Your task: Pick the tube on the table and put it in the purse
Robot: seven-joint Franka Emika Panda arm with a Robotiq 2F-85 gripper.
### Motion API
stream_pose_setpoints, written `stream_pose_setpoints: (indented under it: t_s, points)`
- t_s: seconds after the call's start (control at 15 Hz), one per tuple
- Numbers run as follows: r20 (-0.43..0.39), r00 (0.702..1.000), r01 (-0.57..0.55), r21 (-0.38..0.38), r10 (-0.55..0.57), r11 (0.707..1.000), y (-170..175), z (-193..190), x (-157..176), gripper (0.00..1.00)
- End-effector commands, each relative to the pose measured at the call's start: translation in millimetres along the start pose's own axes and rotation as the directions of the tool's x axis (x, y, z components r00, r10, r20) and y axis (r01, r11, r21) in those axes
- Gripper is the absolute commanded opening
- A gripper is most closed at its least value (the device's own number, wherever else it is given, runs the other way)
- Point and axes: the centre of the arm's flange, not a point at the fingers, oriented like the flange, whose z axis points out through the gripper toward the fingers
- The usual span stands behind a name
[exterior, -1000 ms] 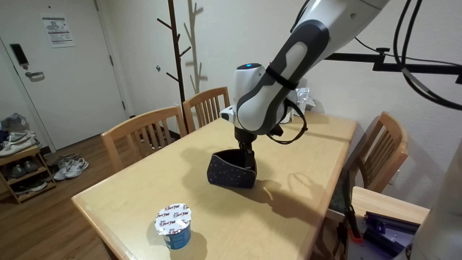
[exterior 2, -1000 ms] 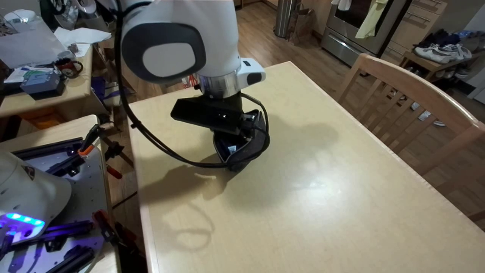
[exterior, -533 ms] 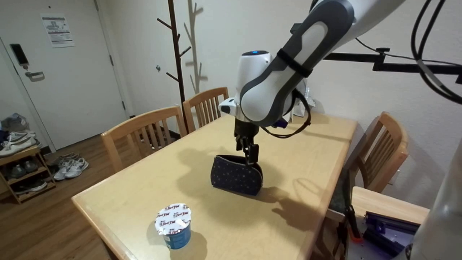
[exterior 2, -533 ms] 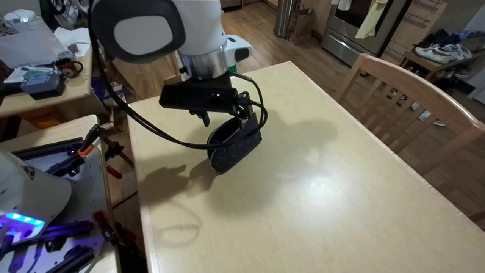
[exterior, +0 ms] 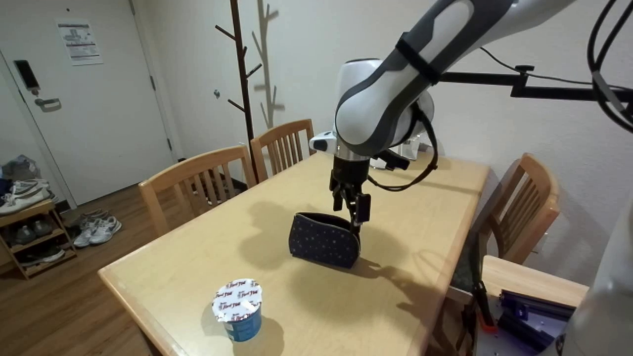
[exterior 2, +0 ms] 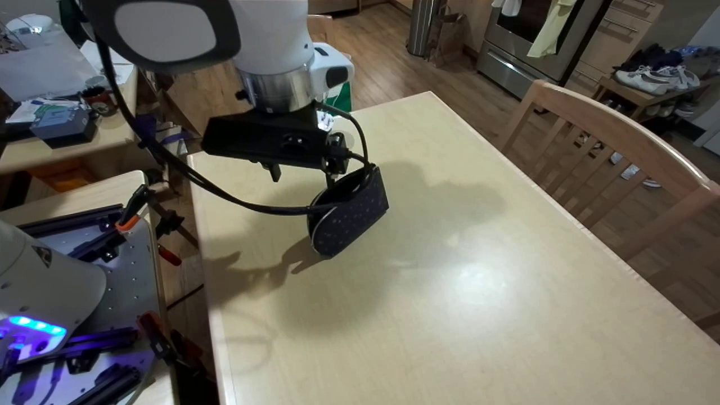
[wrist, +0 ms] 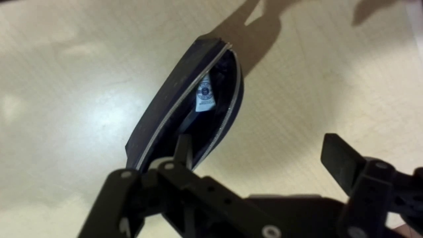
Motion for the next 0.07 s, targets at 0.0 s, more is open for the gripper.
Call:
stream_pose_setpoints:
  t_s: [0.0]
  points:
    - [0.000,1.000,0.000,0.002,0.000,1.000,-1.9,-1.2,-0.8,1.00]
